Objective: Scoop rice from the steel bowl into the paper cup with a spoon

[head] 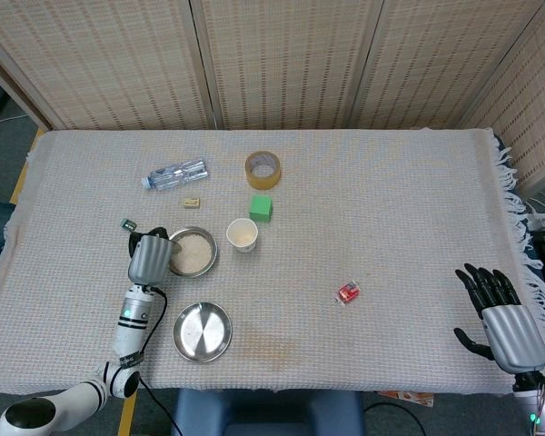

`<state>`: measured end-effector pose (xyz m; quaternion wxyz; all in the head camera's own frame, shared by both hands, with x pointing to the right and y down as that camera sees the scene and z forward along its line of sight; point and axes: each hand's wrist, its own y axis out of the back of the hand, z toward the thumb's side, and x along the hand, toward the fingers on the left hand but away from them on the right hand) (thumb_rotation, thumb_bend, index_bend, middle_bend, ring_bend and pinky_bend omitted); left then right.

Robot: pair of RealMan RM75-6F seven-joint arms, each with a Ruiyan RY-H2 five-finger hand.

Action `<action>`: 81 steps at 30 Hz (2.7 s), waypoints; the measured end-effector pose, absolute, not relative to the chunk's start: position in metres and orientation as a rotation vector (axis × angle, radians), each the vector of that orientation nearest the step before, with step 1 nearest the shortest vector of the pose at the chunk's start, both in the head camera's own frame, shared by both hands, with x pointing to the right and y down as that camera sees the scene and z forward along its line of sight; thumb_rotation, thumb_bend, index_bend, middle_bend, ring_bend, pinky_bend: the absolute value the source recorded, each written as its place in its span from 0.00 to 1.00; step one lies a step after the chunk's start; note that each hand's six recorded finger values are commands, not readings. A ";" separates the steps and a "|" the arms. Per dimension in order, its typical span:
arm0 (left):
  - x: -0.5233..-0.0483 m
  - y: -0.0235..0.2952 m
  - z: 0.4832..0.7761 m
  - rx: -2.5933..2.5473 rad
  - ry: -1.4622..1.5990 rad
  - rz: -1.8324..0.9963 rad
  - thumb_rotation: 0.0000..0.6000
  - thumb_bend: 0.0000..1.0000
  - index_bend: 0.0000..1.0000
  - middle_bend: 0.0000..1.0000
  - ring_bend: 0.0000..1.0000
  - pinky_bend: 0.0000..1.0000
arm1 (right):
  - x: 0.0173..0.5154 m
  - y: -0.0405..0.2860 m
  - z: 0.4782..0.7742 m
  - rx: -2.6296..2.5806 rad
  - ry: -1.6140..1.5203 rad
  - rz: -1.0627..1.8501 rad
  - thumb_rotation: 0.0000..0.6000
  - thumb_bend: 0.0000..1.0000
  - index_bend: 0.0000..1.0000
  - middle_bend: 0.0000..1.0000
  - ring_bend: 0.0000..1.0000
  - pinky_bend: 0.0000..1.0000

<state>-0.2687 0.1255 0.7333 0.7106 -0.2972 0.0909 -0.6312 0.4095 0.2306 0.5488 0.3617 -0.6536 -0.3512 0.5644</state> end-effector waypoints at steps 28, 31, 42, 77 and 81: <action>-0.249 0.147 0.738 -0.781 0.250 -1.356 1.00 0.41 0.60 1.00 1.00 1.00 | 0.410 0.230 0.544 -1.689 -0.919 1.442 1.00 0.15 0.00 0.00 0.00 0.00; -0.249 0.144 0.735 -0.817 0.285 -1.373 1.00 0.40 0.60 1.00 1.00 1.00 | 0.411 0.230 0.544 -1.690 -0.920 1.443 1.00 0.15 0.00 0.00 0.00 0.00; -0.266 0.123 0.727 -1.086 0.468 -1.533 1.00 0.41 0.61 1.00 1.00 1.00 | 0.413 0.229 0.546 -1.687 -0.919 1.452 1.00 0.15 0.00 0.00 0.00 0.00; -0.271 0.078 0.689 -1.483 0.713 -1.705 1.00 0.41 0.62 1.00 1.00 1.00 | 0.412 0.229 0.549 -1.698 -0.906 1.466 1.00 0.15 0.00 0.00 0.00 0.00; -0.256 0.067 0.684 -1.502 0.723 -1.706 1.00 0.41 0.63 1.00 1.00 1.00 | 0.414 0.228 0.549 -1.697 -0.912 1.467 1.00 0.15 0.00 0.00 0.00 0.00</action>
